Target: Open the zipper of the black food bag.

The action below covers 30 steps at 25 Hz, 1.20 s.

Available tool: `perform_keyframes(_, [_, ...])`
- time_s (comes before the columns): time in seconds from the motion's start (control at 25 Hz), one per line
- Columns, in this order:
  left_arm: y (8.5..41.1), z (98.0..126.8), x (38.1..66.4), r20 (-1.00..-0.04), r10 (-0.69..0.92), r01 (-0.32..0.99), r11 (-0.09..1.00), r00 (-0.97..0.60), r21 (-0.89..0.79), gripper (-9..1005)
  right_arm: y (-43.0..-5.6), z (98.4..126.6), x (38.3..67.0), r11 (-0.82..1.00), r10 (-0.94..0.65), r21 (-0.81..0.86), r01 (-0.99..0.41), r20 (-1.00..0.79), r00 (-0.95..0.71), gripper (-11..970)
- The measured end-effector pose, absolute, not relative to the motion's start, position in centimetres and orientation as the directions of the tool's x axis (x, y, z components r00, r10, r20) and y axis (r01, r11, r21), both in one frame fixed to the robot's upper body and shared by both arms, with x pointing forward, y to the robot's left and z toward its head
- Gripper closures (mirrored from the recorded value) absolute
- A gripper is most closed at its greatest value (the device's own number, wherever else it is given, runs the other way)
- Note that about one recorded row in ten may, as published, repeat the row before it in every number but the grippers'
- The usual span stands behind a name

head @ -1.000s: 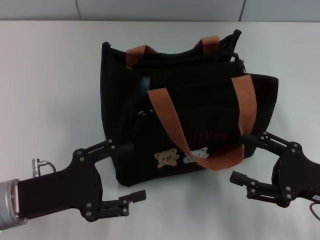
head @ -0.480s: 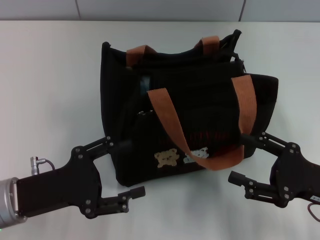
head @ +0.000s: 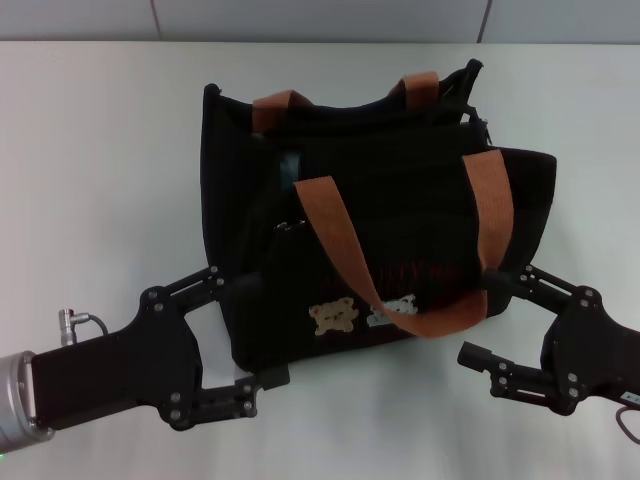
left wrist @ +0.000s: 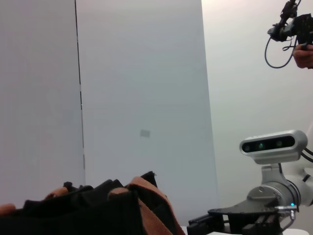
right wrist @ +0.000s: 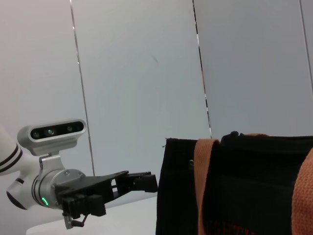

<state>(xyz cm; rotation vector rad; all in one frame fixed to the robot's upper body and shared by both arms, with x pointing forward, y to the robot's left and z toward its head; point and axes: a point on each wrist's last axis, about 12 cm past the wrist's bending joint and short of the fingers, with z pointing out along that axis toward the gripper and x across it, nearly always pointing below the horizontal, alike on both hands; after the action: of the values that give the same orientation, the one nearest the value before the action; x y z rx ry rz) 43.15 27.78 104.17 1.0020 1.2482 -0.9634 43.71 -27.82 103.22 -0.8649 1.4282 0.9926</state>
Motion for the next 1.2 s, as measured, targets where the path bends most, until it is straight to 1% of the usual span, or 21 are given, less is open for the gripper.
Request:
perform_keyframes(0.24, [27.81,104.21,43.18,-0.996,-0.037,0.952,0.297,0.083,0.069,167,-27.82,103.17,43.66,0.375,0.03,0.099,-0.922,-0.995,-0.095,134])
perform_keyframes(1.2, [27.57,104.28,43.34,-0.995,-0.046,0.954,0.293,0.084,0.067,167,-27.78,103.16,43.64,0.375,0.031,0.099,-0.922,-0.995,-0.094,134])
